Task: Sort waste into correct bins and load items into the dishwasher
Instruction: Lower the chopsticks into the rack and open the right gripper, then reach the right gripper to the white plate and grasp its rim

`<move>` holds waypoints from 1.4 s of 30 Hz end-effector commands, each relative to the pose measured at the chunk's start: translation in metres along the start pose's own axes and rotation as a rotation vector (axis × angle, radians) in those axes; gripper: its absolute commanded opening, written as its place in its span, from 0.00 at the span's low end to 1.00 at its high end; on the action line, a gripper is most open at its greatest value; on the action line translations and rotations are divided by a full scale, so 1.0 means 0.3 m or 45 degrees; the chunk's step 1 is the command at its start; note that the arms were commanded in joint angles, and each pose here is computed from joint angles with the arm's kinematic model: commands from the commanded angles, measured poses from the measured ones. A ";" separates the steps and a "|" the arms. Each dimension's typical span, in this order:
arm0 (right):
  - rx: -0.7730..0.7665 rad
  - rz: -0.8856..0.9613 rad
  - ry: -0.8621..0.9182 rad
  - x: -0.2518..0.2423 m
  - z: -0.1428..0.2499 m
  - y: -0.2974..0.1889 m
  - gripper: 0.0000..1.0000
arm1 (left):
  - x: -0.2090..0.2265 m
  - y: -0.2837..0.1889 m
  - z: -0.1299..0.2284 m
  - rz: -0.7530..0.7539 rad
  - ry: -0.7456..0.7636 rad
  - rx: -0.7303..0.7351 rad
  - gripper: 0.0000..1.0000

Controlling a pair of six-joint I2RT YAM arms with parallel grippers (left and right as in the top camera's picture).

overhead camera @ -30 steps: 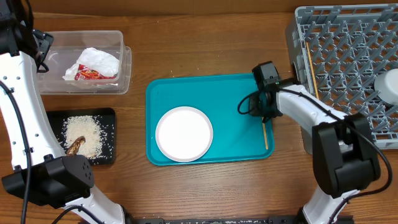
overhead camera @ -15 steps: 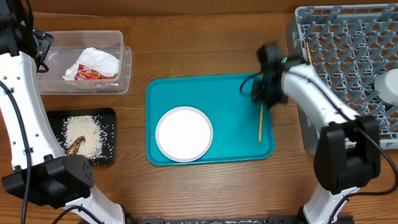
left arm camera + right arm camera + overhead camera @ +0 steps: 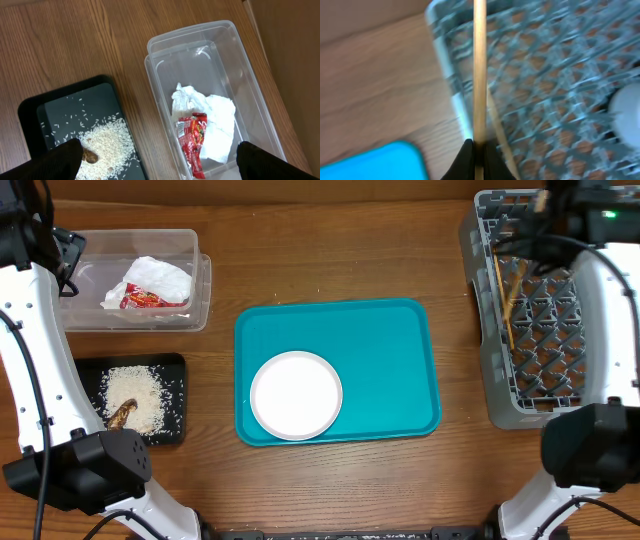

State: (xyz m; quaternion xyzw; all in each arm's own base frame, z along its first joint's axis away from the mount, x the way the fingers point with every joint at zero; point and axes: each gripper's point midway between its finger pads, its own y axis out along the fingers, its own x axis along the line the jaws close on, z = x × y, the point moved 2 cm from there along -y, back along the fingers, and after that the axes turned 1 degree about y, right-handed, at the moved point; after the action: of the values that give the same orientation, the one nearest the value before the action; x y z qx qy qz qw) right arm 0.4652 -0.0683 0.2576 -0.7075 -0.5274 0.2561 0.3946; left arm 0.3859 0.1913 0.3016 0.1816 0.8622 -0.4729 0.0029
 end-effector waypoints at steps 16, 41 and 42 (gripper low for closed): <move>0.180 -0.111 -0.253 -0.089 0.077 0.286 0.04 | -0.001 0.001 -0.005 -0.011 0.004 -0.019 1.00; 0.336 -0.271 -0.243 -0.018 0.174 0.284 0.53 | -0.001 0.001 -0.005 -0.012 0.004 -0.019 1.00; 0.346 -0.278 -0.239 -0.012 0.180 0.282 0.55 | -0.001 0.001 -0.005 -0.012 0.004 -0.019 1.00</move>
State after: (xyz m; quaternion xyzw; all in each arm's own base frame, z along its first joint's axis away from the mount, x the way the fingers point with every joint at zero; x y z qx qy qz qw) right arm 0.4679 -0.0751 0.1470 -0.5628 -0.5851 0.3523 0.4656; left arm 0.3859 0.1913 0.3016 0.1816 0.8622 -0.4729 0.0029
